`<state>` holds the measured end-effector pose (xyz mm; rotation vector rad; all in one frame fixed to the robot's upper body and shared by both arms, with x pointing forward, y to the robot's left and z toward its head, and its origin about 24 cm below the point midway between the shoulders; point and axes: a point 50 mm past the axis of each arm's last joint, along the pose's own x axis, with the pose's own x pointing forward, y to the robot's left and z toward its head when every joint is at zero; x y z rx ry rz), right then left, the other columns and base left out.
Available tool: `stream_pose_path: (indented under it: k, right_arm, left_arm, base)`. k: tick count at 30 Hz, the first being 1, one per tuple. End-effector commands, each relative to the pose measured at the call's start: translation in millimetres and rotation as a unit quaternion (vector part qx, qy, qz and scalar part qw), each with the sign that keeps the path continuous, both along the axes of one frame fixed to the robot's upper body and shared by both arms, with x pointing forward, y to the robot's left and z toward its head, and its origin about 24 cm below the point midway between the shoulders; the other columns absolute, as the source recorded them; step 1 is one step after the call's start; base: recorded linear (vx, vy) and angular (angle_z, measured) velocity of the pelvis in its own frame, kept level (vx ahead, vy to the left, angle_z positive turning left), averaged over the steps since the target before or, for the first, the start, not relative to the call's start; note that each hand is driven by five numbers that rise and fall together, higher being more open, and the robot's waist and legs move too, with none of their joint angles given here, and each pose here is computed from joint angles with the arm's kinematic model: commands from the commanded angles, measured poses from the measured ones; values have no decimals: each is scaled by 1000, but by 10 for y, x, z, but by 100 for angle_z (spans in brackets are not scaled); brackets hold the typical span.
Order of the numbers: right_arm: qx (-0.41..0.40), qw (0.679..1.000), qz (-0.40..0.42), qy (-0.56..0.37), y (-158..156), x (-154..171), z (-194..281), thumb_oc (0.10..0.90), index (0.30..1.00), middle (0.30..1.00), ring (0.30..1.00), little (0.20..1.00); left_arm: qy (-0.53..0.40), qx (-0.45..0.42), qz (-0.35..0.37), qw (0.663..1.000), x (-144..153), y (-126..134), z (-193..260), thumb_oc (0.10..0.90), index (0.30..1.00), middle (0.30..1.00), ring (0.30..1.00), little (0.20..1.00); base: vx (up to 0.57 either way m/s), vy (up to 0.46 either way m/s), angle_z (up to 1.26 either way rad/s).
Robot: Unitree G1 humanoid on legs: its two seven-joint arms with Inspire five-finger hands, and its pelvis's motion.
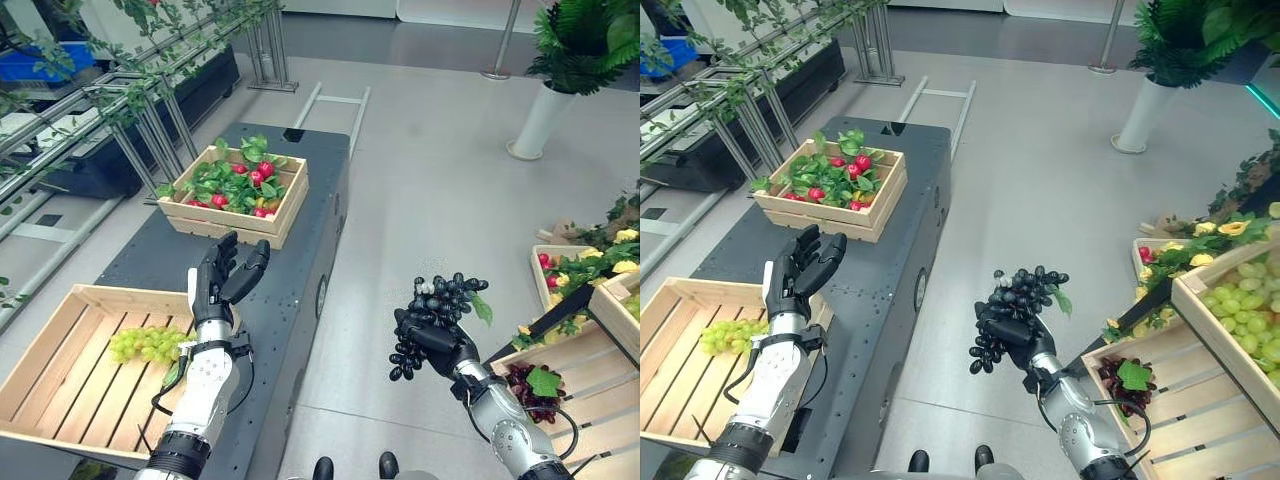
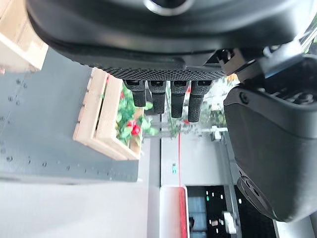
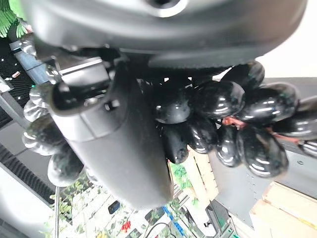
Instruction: Pick up the fruits from the basket on one side to the basket on the other side
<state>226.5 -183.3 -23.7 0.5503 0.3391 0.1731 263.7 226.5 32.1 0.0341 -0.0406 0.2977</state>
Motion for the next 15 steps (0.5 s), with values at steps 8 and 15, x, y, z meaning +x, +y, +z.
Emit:
stream_pose_path:
  k: [8, 15]
  right_arm:
    - [68, 993, 55, -79, 246, 166, 235, 400, 300, 300, 300, 300]
    - [52, 998, 31, -26, 312, 0, -46, 400, 300, 300, 300, 300]
  left_arm:
    - [-62, 20, -32, 997, 98, 76, 284, 800, 900, 900, 900, 900]
    - [-16, -33, 21, 999, -138, 235, -18, 800, 900, 900, 900, 900]
  base:
    - [-97, 15, -76]
    - [30, -181, -50]
